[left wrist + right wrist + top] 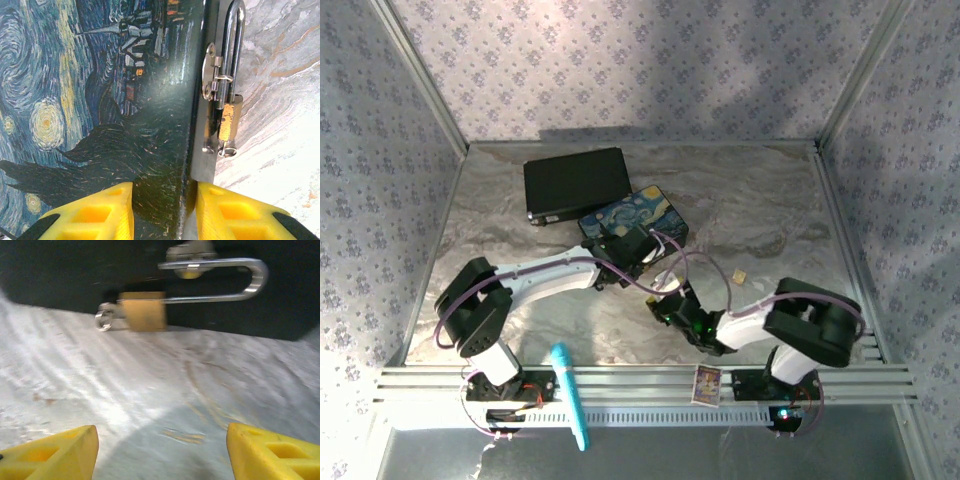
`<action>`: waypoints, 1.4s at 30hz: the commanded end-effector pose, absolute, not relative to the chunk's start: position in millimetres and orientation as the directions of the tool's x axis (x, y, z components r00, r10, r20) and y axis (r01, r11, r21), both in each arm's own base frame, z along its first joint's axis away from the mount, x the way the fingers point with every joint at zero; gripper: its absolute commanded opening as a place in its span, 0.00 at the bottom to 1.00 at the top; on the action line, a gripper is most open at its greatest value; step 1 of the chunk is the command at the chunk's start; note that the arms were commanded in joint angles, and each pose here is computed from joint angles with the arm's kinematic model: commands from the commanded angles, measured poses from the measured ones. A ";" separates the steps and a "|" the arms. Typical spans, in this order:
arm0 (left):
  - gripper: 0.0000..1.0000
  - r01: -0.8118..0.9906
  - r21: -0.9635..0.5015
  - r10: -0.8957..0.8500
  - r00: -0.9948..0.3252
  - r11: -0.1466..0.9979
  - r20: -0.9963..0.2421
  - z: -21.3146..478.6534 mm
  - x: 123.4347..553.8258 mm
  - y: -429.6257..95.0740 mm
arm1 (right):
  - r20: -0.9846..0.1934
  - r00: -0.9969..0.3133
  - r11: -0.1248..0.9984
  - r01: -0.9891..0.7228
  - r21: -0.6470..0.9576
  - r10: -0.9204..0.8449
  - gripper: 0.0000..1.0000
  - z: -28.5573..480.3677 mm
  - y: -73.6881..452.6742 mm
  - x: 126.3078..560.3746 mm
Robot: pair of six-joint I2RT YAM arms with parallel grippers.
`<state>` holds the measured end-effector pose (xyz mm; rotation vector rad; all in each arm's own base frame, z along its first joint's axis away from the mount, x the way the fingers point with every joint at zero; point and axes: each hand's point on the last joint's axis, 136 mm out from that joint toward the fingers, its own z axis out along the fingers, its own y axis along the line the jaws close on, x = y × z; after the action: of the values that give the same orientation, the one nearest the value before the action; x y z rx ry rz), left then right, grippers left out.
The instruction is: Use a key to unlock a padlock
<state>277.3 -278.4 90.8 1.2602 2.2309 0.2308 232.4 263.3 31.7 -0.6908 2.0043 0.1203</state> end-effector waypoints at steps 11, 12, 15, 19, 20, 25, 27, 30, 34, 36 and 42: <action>0.33 0.883 0.141 0.894 -0.439 0.448 -0.092 14.6 202.3 -248.0 | -0.904 -0.272 0.876 -0.446 -0.186 -0.330 0.69 40.5 301.7 266.8; 0.33 0.884 0.140 0.895 -0.437 0.446 -0.091 14.2 202.1 -248.2 | -0.904 -0.273 0.880 -0.436 -0.187 -0.328 0.69 39.2 301.2 269.6; 0.33 0.885 0.135 0.895 -0.436 0.445 -0.091 13.9 201.4 -248.6 | -0.912 -0.257 0.895 -0.397 -0.203 -0.321 0.65 40.3 298.4 278.8; 0.33 0.888 0.121 0.895 -0.436 0.444 -0.091 11.7 199.4 -250.1 | -0.923 -0.230 0.915 -0.337 -0.222 -0.309 0.57 45.2 296.5 291.3; 0.33 0.889 0.120 0.896 -0.434 0.443 -0.091 10.7 199.0 -250.6 | -0.926 -0.227 0.920 -0.323 -0.221 -0.302 0.55 47.4 296.5 294.0; 0.32 0.892 0.126 0.901 -0.432 0.434 -0.045 2.8 197.0 -245.9 | -0.937 -0.226 0.938 -0.284 -0.197 -0.265 0.50 52.9 293.6 305.4; 0.32 0.893 0.124 0.901 -0.431 0.433 -0.039 1.4 196.3 -245.2 | -0.941 -0.229 0.943 -0.280 -0.182 -0.250 0.51 54.6 292.1 309.9; 0.32 0.895 0.106 0.901 -0.432 0.434 -0.048 2.6 194.0 -247.5 | -0.953 -0.239 0.961 -0.246 -0.127 -0.187 0.50 57.2 286.1 316.6; 0.32 0.896 0.094 0.900 -0.430 0.435 -0.065 7.9 192.3 -250.3 | -0.968 -0.229 0.979 -0.193 -0.060 -0.104 0.45 66.4 282.4 326.3; 0.32 0.895 0.090 0.899 -0.430 0.436 -0.075 10.7 191.6 -251.5 | -0.971 -0.225 0.987 -0.154 -0.048 -0.082 0.43 70.3 278.0 330.2; 0.32 0.895 0.087 0.900 -0.432 0.437 -0.062 14.8 187.2 -247.9 | -0.973 -0.232 0.998 -0.064 0.025 0.010 0.38 74.4 251.2 338.4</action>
<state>297.2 -282.1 93.1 1.1702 2.2488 0.1739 311.6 271.7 42.9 -0.2843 1.8698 0.0510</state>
